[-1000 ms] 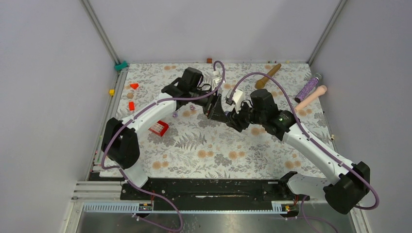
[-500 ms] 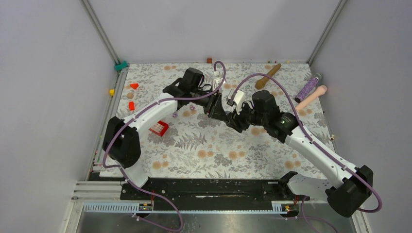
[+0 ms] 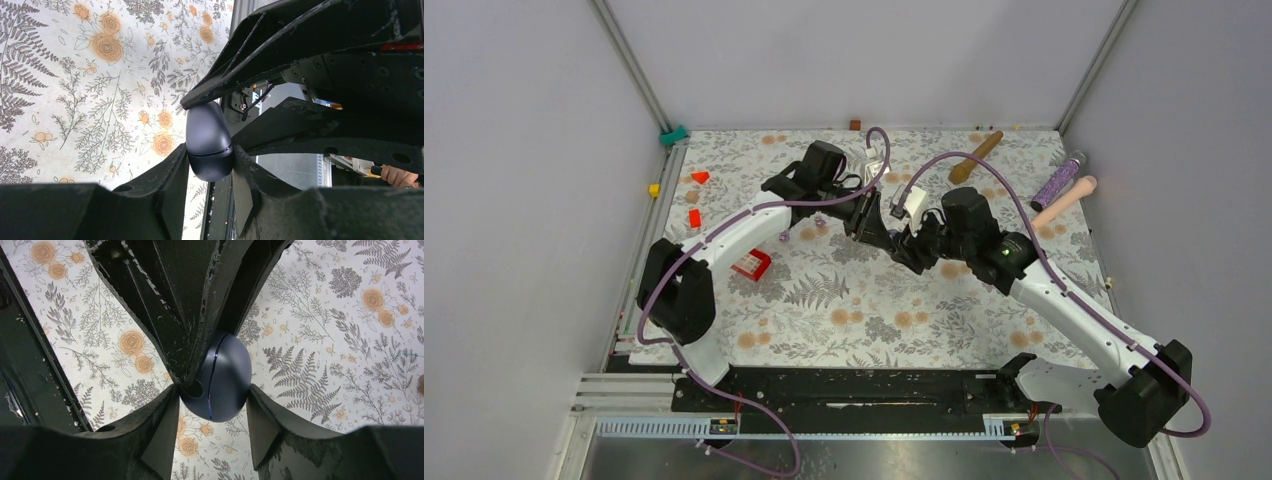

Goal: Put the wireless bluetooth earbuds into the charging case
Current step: Pick up the charging case at the center of the board.

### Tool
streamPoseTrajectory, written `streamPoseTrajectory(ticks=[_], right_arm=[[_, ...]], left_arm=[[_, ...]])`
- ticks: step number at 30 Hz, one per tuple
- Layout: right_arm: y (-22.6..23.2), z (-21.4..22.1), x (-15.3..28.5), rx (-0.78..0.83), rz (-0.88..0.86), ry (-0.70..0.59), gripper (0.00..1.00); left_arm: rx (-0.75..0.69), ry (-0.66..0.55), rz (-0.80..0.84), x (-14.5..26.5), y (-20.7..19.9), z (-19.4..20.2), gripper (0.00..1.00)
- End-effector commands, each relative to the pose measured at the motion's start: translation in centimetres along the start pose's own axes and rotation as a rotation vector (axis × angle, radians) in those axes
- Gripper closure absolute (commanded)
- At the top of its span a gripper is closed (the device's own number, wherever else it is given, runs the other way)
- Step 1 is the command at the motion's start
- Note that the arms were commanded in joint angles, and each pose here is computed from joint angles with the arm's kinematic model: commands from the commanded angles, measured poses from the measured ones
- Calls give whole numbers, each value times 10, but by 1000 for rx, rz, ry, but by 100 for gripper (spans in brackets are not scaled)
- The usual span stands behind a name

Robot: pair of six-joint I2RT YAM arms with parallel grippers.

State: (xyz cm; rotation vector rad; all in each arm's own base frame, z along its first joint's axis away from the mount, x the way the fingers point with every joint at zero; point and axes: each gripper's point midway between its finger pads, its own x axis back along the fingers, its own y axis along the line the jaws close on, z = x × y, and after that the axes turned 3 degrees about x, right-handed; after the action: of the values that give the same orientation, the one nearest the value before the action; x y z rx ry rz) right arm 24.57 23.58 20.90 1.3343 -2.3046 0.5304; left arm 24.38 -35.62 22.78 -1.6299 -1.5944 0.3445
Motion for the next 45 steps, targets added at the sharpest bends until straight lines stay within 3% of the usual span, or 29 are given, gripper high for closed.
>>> streamPoseTrajectory(ticks=[1,3,7,10,11,17,22,25,29,45], right_arm=[[6,-25,4,19,-17,-84,67],[7,-27,5,22,-24,-85,58],[11,-32,14,43,-42,-92,19],[17,-40,28,81,-60,-119,2],[19,-43,34,90,-66,-136,1],[48,-65,65,101,-188,-232,1],[85,-72,73,41,-402,-287,4],[95,-77,66,-24,-492,-304,10],[91,-77,52,-72,-490,-290,17],[99,-67,29,-182,-555,-314,27]], left_arm=[[-57,-13,26,-1,-5,-11,94],[-72,-7,44,0,-11,-10,97],[-136,10,55,9,-23,-9,98],[-234,29,43,20,-32,-5,99],[-266,34,39,24,-36,-3,100],[-459,82,44,51,-65,14,100],[-572,101,70,69,-88,35,100],[-586,84,88,69,-92,42,96],[-575,87,78,67,-87,44,96],[-542,133,142,48,-88,54,96]])
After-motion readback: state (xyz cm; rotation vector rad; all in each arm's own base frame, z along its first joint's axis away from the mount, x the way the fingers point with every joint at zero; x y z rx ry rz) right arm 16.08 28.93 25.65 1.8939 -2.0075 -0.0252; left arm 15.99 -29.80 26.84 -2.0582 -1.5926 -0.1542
